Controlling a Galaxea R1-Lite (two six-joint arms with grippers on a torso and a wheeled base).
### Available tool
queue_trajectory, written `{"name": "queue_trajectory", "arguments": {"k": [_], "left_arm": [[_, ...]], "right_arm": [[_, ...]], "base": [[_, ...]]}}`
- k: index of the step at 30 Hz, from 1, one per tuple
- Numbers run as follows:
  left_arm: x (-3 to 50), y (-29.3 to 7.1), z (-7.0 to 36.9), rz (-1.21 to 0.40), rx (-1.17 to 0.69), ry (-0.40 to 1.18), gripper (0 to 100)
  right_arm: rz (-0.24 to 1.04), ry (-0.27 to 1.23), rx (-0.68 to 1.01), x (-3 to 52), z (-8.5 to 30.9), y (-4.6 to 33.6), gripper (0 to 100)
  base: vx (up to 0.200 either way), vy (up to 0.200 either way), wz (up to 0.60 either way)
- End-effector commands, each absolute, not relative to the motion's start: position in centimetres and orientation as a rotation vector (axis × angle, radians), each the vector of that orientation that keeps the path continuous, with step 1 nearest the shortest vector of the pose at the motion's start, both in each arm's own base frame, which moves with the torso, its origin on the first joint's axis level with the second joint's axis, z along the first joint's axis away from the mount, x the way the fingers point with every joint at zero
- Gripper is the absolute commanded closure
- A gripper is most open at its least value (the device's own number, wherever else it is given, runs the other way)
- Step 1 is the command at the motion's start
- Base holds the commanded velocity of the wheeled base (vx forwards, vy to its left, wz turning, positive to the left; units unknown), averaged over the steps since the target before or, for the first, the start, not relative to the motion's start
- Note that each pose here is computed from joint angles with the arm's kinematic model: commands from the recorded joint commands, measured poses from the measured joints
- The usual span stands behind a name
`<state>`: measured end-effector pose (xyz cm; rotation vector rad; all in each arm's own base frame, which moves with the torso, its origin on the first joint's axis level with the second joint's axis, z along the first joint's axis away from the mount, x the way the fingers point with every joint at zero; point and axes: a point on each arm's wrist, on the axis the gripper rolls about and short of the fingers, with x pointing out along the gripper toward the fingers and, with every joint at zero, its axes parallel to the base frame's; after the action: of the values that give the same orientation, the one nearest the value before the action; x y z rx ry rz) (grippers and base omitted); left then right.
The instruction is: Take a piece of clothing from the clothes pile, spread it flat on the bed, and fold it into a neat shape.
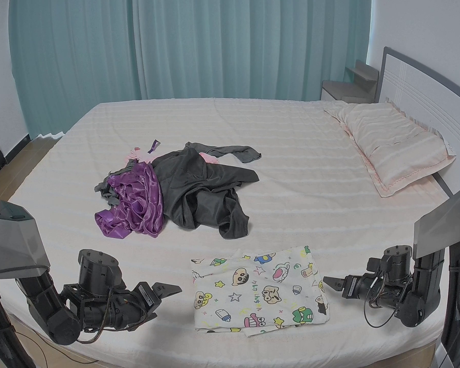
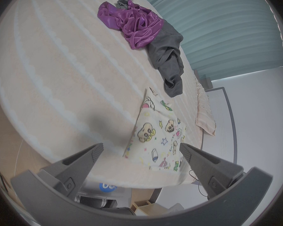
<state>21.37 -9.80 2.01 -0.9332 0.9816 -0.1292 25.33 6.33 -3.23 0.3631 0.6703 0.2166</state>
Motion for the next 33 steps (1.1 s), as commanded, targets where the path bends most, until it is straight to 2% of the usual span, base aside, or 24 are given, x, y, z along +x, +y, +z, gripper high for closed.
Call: {"name": "queue_trajectory", "arguments": {"k": [1,7,13,25,26,33], "left_arm": [[21.7,-10.8,1.6,-0.148,-0.909,0.974,0],[22.9,-14.1,-1.6,-0.048,-0.785,0.893,0],[24.2,-15.3,-3.1,-0.102,-0.618,0.874,0],[27.0,-17.5,-3.2,-0.136,-0.590,0.856,0],[28.2,-18.8,-3.2,-0.143,-0.558,0.878,0],[29.2,-19.5,-3.2,-0.145,-0.525,0.893,0]], "right_arm": [[0.237,0.675,0.369,25.8,-4.1,7.2,0],[0.257,0.708,0.370,25.8,-5.1,7.9,0],[0.275,0.727,0.392,26.4,-6.3,8.6,0],[0.298,0.696,0.392,28.0,-7.2,9.5,0],[0.329,0.675,0.396,28.5,-7.2,10.4,0],[0.378,0.688,0.387,28.2,-7.7,11.9,0]], "base": [[0.000,0.000,0.00],[0.000,0.000,0.00],[0.000,0.000,0.00],[0.000,0.000,0.00],[0.000,0.000,0.00],[0.000,0.000,0.00]]}}
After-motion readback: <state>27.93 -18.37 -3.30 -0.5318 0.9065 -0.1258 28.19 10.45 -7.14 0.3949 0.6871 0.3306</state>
